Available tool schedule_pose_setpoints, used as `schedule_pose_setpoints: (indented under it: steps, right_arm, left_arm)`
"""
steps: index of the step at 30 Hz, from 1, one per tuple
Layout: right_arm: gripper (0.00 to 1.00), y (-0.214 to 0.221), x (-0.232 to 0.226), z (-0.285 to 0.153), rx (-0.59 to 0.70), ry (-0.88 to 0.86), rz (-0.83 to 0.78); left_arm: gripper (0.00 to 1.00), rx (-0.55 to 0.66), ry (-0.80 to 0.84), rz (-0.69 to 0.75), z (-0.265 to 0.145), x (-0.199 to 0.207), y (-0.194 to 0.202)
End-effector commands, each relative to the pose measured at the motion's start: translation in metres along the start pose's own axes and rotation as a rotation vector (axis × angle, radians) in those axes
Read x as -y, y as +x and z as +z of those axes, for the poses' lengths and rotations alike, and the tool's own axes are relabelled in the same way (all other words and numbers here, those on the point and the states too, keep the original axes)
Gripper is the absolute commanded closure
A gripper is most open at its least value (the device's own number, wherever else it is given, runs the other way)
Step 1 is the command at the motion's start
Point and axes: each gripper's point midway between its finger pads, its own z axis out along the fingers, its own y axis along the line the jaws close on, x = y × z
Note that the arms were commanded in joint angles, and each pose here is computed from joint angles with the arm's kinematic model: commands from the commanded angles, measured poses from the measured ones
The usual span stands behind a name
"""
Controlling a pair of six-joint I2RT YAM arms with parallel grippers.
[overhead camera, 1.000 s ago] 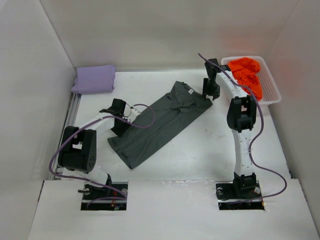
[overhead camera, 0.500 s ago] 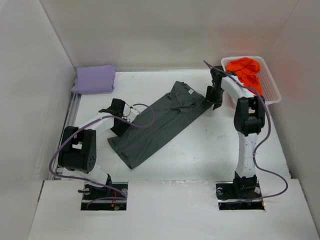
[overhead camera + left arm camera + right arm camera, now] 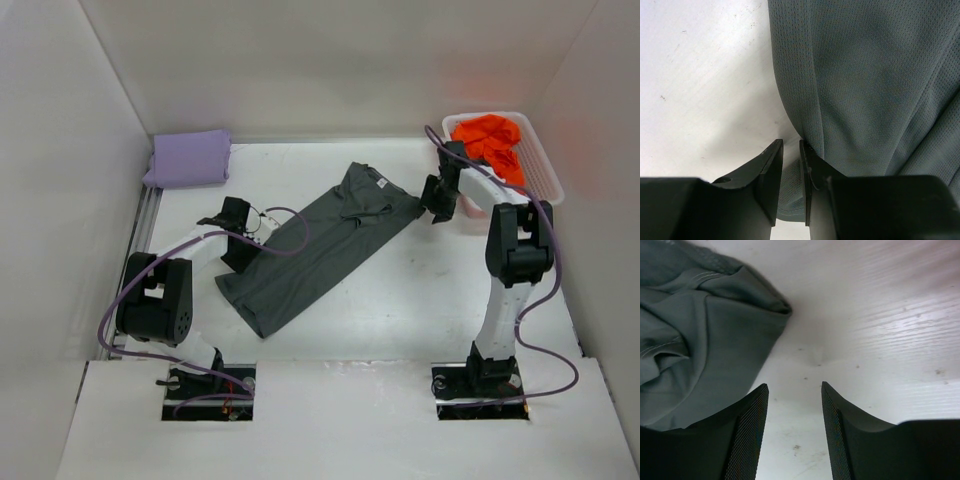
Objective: Fold and stack the t-shirts
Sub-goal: Rotate the tshirt 60 degrees
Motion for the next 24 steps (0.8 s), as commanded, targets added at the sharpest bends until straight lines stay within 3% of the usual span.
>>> schedule_pose_setpoints:
  steps: [1, 24]
  right_arm:
    - [0.48, -0.020, -0.016, -0.009, 0.067, -0.054, -0.004]
    - [0.41, -0.019, -0.009, -0.004, 0.051, -0.058, -0.058]
  left_arm:
    - [0.80, -0.219, 0.189, -0.038, 0.030, 0.050, 0.071]
    - [0.80, -0.229, 0.192, -0.043, 0.031, 0.050, 0.075]
